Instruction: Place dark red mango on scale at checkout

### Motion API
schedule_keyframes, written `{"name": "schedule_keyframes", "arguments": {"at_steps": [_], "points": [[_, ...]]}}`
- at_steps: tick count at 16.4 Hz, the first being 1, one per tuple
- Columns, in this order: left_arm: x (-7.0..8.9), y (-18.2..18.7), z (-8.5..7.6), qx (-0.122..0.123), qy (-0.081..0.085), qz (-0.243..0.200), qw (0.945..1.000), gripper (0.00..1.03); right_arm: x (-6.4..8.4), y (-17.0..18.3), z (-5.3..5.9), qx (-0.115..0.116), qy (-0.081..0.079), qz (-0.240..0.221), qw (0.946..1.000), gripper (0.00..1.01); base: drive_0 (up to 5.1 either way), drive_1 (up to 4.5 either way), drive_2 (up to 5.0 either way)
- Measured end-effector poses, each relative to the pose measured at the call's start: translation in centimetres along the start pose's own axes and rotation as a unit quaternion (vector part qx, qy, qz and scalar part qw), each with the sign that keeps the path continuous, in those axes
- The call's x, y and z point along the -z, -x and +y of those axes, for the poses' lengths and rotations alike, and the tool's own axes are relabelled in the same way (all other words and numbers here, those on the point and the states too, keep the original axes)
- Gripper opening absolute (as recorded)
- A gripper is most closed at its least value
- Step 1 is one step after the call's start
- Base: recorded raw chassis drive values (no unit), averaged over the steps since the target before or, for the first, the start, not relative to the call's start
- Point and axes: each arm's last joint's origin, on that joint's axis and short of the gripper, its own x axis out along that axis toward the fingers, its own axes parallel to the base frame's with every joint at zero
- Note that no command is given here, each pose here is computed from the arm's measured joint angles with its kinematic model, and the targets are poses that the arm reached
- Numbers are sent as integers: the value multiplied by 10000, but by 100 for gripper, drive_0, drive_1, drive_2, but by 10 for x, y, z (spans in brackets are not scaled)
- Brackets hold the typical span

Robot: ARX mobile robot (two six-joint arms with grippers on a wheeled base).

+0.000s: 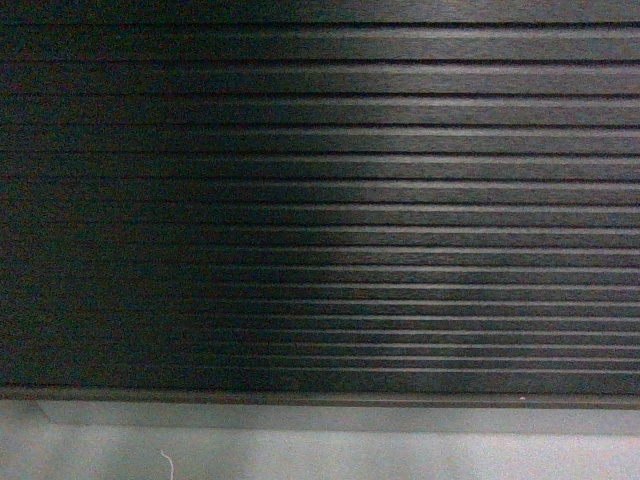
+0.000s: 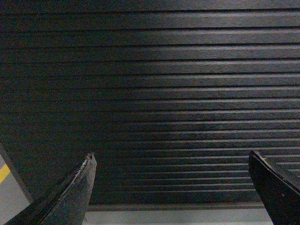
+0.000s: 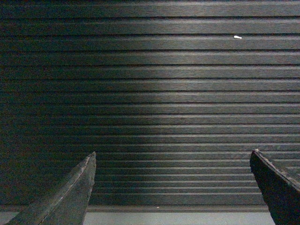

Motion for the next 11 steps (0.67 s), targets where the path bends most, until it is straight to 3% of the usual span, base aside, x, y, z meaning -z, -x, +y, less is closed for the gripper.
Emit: {"name": "schedule_keyframes", "arguments": {"at_steps": [11], "points": [[0,0,0,0,2,-2,10000,98,0,0,0,0,0,2,10000,98,0,0,0]]}}
